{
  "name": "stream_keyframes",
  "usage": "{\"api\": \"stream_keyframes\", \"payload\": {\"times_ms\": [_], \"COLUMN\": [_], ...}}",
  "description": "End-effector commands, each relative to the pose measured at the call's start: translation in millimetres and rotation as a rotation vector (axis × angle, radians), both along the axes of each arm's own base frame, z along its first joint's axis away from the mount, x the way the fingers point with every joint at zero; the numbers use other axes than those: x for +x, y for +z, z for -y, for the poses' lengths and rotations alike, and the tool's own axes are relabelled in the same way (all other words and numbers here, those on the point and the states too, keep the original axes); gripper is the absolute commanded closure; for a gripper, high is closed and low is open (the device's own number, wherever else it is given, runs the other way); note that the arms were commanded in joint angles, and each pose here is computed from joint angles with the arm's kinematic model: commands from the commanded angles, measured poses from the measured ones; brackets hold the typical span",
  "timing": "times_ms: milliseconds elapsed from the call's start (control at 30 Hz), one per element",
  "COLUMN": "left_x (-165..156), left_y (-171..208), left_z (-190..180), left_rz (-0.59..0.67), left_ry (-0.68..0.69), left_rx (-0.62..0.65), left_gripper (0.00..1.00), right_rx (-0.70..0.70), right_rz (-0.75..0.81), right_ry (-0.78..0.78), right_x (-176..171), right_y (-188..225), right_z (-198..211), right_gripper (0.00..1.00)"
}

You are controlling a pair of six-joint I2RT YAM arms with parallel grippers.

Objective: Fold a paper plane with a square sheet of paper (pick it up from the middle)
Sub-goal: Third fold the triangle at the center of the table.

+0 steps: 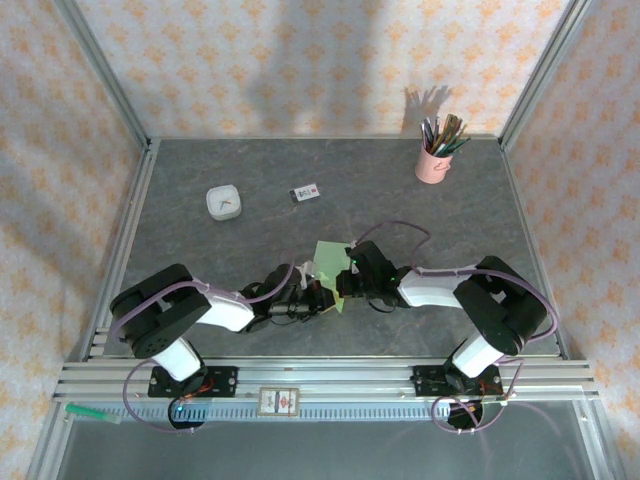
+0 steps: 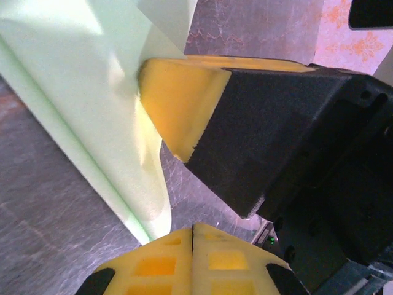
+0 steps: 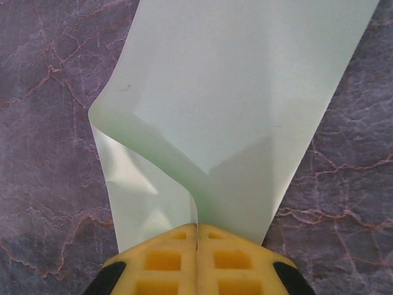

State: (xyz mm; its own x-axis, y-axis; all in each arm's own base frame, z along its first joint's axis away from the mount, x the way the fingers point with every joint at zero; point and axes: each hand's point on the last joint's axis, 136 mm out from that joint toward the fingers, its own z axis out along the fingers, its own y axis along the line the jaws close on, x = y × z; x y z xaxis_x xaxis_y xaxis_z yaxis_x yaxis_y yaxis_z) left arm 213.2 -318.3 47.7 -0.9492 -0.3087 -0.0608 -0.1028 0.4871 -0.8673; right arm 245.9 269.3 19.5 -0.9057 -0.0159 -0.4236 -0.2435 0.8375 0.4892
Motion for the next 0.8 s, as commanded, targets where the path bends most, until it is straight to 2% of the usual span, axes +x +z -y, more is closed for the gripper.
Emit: {"api": "stream_keyframes", "payload": {"times_ms": [0, 767], "left_x": [8, 4], "left_y": [15, -19], "left_z": [13, 13], "left_rz": [0.038, -0.009], "left_ry": [0.000, -0.018], "left_rx": [-0.059, 0.013], "left_gripper": [0.97, 0.96], "right_rx": [-0.099, -0.127], "right_rz": [-0.105, -0.097], "right_ry": [0.000, -0.010], "right_x": [-21, -21], "right_y": [-31, -33], "right_z": [21, 26], "right_gripper": [0.98, 0.98]}}
